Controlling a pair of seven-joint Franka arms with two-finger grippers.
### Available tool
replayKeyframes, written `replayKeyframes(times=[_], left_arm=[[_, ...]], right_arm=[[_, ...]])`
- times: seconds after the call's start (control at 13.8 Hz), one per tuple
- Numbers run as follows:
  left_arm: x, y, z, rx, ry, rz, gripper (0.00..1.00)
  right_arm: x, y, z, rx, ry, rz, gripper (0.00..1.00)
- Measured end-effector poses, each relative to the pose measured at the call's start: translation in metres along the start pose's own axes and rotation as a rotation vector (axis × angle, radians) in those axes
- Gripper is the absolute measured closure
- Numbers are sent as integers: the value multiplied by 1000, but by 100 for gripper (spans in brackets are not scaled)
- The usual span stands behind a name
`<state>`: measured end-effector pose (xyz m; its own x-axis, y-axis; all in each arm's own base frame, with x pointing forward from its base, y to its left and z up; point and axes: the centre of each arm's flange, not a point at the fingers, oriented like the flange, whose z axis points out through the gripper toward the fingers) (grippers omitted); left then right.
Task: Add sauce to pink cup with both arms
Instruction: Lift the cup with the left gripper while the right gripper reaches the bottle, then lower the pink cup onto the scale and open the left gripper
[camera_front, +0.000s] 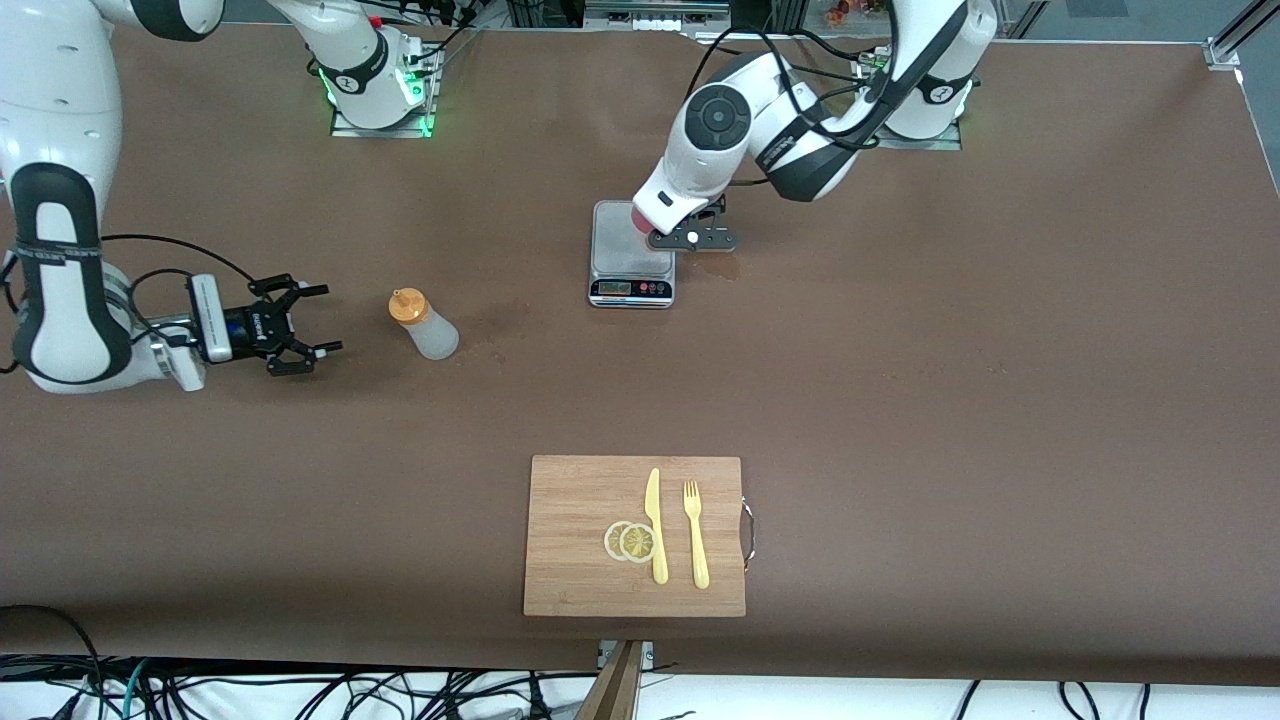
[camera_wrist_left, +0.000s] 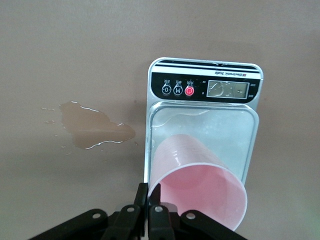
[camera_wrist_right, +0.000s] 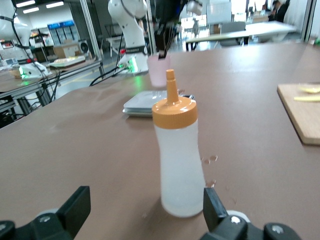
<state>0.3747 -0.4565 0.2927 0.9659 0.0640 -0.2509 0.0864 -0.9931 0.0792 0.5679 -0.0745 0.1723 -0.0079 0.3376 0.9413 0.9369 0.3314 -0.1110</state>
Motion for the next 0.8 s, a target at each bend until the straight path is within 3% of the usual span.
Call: replayKeyframes(times=[0.29,0.44,0.58,0.8], left_arm=[[-11,20,30,-37,0,-11,96],[-6,19,27,-44,8,-24,82],[-1,19,19,-48,19,-29,61],[-6,17,-19,28,24,-24,30]], right_arm=[[-22,7,40,-39,99,-54,0],[-31,5,57,-55,131,-72,0],[-35,8,71,-73,157,-80,0],[-40,16,93,-92,191,-76,0]])
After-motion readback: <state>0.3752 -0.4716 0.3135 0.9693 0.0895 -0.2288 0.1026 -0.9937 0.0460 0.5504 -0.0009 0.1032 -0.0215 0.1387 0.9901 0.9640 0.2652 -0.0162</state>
